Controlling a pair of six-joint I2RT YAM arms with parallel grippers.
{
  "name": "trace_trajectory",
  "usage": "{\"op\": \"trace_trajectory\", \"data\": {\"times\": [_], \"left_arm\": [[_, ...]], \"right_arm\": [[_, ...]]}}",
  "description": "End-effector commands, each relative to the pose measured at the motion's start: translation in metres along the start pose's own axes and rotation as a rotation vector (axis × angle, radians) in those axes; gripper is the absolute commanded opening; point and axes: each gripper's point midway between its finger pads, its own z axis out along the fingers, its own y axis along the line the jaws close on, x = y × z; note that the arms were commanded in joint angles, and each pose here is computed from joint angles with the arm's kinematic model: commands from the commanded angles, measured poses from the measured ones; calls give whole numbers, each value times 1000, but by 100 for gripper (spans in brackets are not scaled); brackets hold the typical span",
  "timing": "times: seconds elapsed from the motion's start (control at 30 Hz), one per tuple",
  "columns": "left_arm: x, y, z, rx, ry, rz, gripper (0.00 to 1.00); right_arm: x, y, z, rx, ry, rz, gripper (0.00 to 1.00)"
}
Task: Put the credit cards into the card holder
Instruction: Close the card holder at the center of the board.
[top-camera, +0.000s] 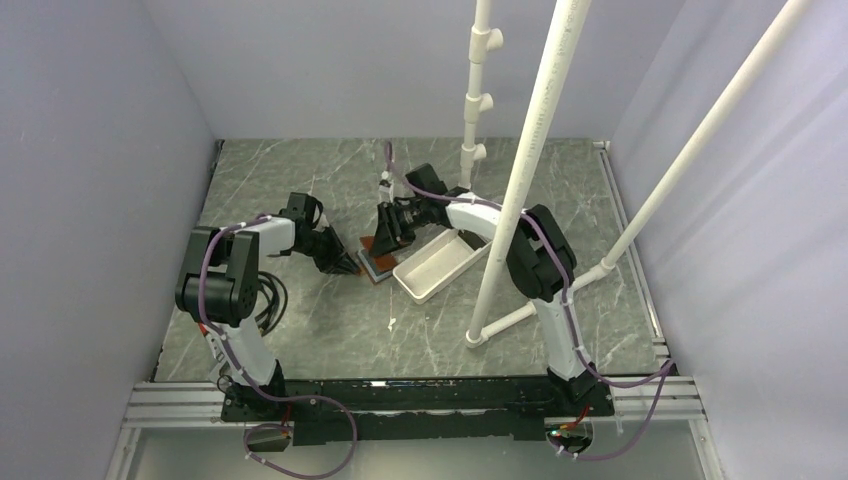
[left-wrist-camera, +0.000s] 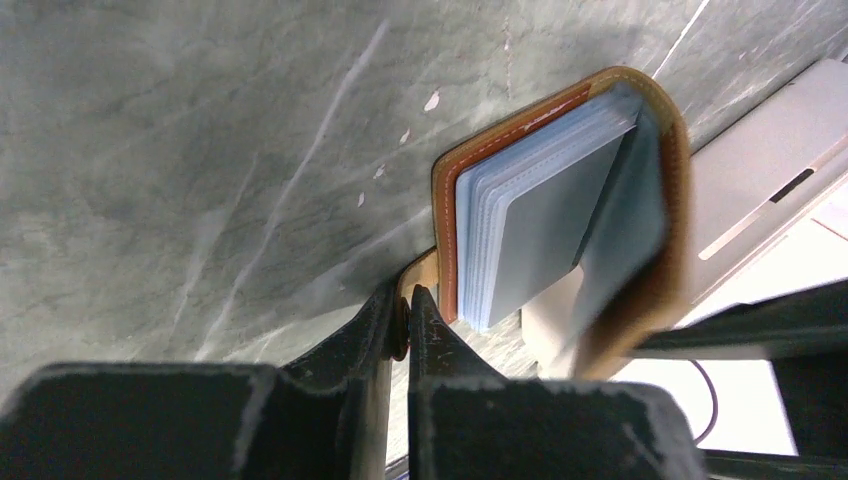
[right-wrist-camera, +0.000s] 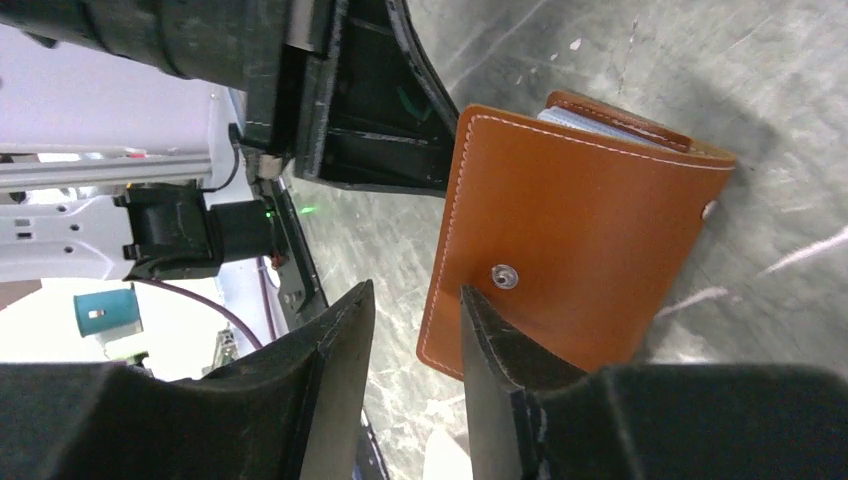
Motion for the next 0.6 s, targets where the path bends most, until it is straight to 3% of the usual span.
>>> {"op": "trace_trajectory", "data": {"times": [0.0, 0.2, 0.43, 0.57], "left_arm": [[-15, 2, 5, -31, -51, 16, 10], [-15, 3, -4, -35, -53, 34, 16], [-7, 1, -32, -15, -75, 70, 48], [-3, -8, -37, 26, -57, 97, 58]], "right_arm": [[-6, -7, 13, -4, -3, -7, 41], [-1, -47, 29, 103, 25, 28, 40], [2, -60, 30, 166, 30, 22, 24], [6, -64, 30, 197, 51, 6, 14]]}}
